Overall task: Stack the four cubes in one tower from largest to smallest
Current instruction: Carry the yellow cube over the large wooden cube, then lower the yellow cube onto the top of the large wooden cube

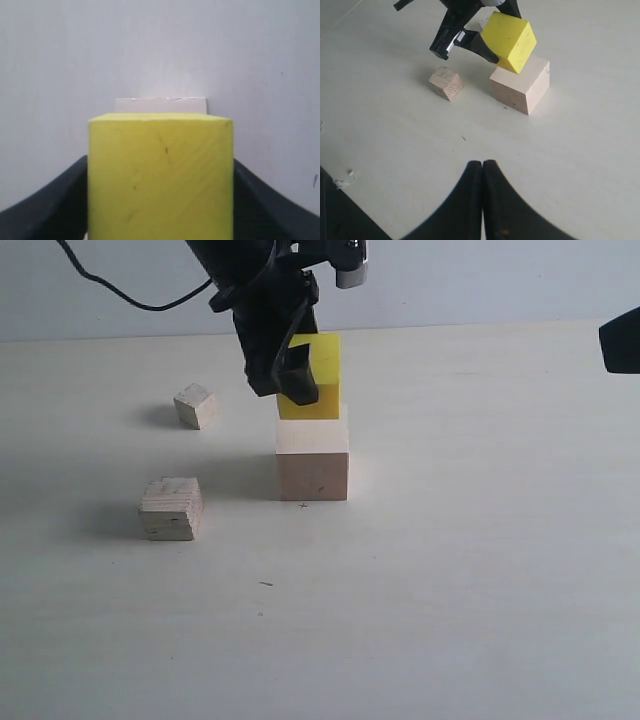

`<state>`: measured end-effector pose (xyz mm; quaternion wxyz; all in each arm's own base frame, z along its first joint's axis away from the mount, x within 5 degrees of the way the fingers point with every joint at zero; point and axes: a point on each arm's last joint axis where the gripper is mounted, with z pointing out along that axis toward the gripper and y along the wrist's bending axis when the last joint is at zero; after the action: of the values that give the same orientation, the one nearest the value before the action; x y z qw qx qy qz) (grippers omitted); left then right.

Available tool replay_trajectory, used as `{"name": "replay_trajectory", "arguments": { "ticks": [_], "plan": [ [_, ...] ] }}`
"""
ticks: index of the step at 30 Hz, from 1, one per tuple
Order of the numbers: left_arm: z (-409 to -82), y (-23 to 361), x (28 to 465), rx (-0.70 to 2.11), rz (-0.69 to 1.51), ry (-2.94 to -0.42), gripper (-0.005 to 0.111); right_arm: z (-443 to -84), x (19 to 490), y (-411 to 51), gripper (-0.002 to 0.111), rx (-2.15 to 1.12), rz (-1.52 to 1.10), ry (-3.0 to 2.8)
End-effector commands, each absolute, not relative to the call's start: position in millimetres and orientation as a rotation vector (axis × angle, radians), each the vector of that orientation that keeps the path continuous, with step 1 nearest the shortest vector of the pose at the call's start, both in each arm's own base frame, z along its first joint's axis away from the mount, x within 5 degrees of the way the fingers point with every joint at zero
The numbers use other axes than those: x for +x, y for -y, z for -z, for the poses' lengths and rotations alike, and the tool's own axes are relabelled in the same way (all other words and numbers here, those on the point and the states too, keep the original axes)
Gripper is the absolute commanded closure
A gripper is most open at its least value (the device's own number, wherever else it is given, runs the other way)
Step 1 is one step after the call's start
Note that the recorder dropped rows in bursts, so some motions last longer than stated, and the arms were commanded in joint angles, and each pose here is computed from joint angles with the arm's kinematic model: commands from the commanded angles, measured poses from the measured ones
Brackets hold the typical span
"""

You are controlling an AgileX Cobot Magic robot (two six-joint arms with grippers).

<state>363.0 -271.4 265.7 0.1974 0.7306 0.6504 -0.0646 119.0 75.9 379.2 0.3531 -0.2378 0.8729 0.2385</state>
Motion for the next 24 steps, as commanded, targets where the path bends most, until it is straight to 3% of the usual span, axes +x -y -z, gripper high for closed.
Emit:
{"name": "replay_trajectory", "arguments": {
  "ticks": [1,24],
  "plan": [
    [-269,278,371,2.026,0.177,-1.808,0.107,-379,118,-76,0.108,-0.621,-0.622,-2.255],
    [-238,277,386,2.064,0.215,-1.891,0.107,-379,119,-76,0.108,-0.627,-0.616,-2.25]
  ]
}}
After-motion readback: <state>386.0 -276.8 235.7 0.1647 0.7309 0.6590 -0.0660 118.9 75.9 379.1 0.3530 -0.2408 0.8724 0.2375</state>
